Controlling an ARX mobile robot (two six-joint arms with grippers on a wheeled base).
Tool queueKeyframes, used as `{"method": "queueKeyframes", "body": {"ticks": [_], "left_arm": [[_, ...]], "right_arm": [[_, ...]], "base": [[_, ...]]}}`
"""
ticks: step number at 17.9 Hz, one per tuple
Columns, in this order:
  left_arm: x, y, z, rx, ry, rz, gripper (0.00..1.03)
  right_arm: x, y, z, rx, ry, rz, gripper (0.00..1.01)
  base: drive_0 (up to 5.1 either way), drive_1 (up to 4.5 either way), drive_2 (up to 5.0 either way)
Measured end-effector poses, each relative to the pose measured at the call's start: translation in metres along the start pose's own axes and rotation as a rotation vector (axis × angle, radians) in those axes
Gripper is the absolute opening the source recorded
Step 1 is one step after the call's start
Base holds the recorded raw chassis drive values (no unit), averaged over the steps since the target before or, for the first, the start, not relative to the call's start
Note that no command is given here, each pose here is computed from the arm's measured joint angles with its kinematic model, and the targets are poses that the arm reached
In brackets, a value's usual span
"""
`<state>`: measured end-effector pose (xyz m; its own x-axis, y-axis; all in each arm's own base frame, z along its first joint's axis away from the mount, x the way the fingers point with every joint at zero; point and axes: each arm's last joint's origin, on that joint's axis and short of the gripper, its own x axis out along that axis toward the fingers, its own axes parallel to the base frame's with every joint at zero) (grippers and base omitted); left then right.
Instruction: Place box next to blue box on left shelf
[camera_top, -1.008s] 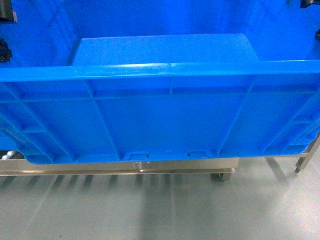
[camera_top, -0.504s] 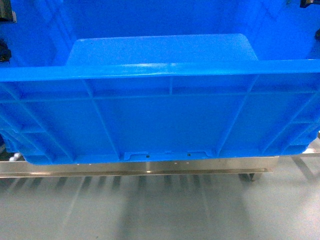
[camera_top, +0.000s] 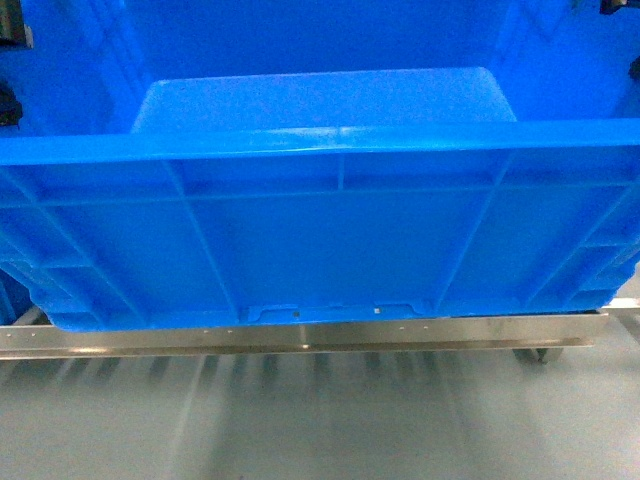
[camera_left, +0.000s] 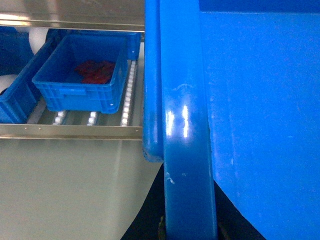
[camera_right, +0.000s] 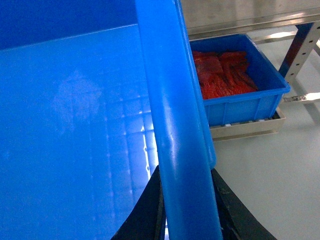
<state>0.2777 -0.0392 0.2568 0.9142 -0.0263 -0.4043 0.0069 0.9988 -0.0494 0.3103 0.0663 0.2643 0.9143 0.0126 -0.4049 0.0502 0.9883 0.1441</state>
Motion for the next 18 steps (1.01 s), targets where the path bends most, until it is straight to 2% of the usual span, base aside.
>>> {"method": "queueKeyframes", "body": {"ticks": [2,18], "left_arm": [[0.0003,0.0028,-0.0004,-0.002,0.006,0.010,0.06],[0.0002,0.0017,0.0006,-0.001,-0.005,0.003,0.06]], "right_arm": [[-0.0004,0.0026,-0.0005,-0.002,0.000,0.008,0.15],[-0.0004,0.0019,0.0001,0.000,-0.005,0.005,0.15]], "base": [[0.0,0.00,0.0],[0.0,0.00,0.0]]}}
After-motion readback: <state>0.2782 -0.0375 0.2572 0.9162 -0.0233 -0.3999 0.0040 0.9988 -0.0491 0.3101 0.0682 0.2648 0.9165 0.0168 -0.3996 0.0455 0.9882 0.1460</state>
